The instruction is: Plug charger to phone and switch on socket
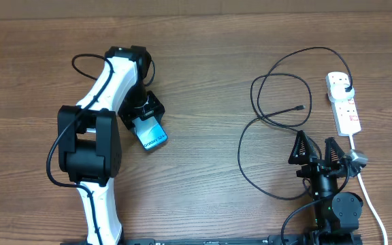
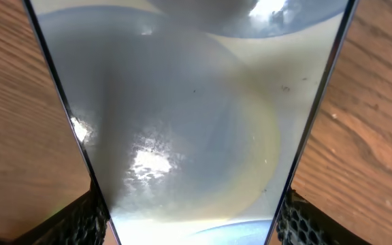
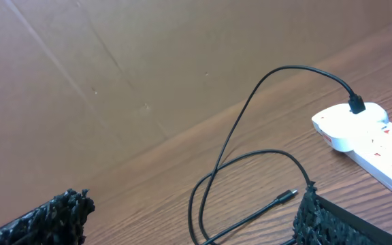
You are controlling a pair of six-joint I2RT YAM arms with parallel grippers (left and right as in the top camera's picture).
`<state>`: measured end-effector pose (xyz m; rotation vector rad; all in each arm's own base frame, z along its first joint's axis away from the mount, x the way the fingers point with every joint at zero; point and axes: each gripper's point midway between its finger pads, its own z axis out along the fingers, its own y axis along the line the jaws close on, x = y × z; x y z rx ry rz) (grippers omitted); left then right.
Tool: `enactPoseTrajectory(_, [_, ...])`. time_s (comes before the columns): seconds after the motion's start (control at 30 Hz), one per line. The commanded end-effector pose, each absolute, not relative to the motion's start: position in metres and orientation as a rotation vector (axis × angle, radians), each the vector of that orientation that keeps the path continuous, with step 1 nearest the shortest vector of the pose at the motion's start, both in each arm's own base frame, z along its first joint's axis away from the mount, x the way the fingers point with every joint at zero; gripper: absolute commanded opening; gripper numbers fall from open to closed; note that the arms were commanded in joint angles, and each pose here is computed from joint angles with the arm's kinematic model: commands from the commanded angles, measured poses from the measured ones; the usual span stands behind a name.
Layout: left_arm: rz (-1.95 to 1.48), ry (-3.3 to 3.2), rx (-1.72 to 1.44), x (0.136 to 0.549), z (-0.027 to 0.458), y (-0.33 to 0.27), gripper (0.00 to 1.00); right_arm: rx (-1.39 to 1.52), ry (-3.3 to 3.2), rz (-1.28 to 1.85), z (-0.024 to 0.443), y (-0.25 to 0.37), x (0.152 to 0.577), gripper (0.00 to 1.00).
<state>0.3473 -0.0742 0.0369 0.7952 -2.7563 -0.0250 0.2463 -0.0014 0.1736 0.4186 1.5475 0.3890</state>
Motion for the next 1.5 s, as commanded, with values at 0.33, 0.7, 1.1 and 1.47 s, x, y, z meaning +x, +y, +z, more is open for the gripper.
enactPoseTrajectory(0.33, [0.257,-2.686,0.541,0.334,0.057,-0.108,0.49,0.413,1.548,0.388,0.171,-0.001,0.247,1.0])
enactPoseTrajectory(0.7, [0.405,-2.577,0.451,0.315,0.072,-0.126,0.48,0.413,1.548,0.388,0.171,-0.001,0.247,1.0])
enactPoseTrajectory(1.1, [0.497,-2.483,0.389,0.298,0.086,-0.136,0.46,0.413,1.549,0.388,0.171,-0.001,0.247,1.0])
enactPoseTrajectory(1.47, [0.586,-2.442,0.376,0.296,0.094,-0.147,0.46,0.413,1.548,0.387,0.171,-0.001,0.247,1.0])
